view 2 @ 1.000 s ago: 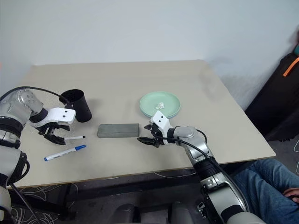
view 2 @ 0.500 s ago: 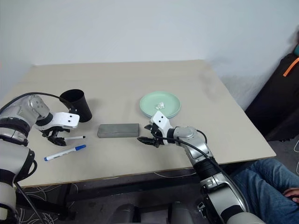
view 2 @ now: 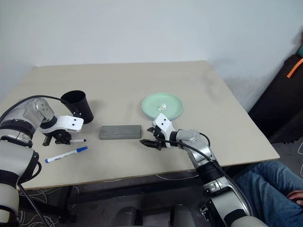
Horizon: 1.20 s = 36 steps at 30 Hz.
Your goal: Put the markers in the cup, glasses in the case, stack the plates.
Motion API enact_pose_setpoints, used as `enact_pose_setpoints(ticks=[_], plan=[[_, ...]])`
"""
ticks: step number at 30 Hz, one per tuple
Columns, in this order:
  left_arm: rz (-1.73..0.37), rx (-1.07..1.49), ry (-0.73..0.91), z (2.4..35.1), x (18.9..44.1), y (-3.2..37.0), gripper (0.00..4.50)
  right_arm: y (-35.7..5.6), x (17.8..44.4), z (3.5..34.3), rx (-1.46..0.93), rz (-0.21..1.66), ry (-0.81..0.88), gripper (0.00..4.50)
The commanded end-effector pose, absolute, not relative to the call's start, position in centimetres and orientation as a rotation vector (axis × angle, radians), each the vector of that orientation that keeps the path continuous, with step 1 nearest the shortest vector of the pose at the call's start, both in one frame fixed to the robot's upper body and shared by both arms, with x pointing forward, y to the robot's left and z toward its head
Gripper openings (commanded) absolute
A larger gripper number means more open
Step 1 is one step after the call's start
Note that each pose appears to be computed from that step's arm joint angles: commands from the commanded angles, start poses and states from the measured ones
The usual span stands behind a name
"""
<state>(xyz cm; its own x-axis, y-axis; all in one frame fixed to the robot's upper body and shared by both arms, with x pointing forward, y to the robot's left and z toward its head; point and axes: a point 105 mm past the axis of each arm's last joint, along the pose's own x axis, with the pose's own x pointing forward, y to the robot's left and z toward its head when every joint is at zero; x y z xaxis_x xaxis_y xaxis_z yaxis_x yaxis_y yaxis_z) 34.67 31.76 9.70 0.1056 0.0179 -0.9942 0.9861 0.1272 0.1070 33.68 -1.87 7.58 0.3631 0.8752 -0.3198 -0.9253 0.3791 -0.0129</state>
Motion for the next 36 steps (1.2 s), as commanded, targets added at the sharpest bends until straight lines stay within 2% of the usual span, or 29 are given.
enact_pose_setpoints(ticks=[1, 3, 7, 13, 18, 22, 29, 36], plan=[[-1.025, 1.187, 1.179, 10.5, 35.0, 31.7, 0.01, -1.6, 33.9, 9.3, -0.208, 1.170, 0.215, 3.37], [-1.033, 1.155, 1.158, 10.6, 35.0, 31.4, 0.01, -1.6, 33.9, 9.3, -0.208, 1.172, 0.214, 3.37], [-1.094, 0.985, 1.007, 12.2, 36.0, 28.5, 0.01, -1.6, 33.8, 9.3, -0.208, 1.173, 0.214, 3.37], [-1.224, 0.685, 0.587, 17.7, 38.1, 21.8, 0.01, -1.7, 33.8, 9.2, -0.210, 1.175, 0.218, 3.37], [-1.120, 0.549, 0.260, 22.9, 40.1, 19.8, 0.01, -1.6, 33.8, 9.2, -0.210, 1.175, 0.215, 3.37], [-0.940, 0.494, 0.126, 24.9, 41.2, 21.5, 0.01, -1.9, 33.8, 9.3, -0.213, 1.171, 0.214, 3.37], [-0.545, 0.465, -0.017, 26.1, 41.8, 27.9, 0.01, -2.4, 33.8, 9.3, -0.221, 1.164, 0.218, 3.37], [-0.467, 0.410, -0.080, 24.8, 41.4, 29.0, 0.01, -2.0, 33.7, 9.3, -0.227, 1.185, 0.221, 3.37]])
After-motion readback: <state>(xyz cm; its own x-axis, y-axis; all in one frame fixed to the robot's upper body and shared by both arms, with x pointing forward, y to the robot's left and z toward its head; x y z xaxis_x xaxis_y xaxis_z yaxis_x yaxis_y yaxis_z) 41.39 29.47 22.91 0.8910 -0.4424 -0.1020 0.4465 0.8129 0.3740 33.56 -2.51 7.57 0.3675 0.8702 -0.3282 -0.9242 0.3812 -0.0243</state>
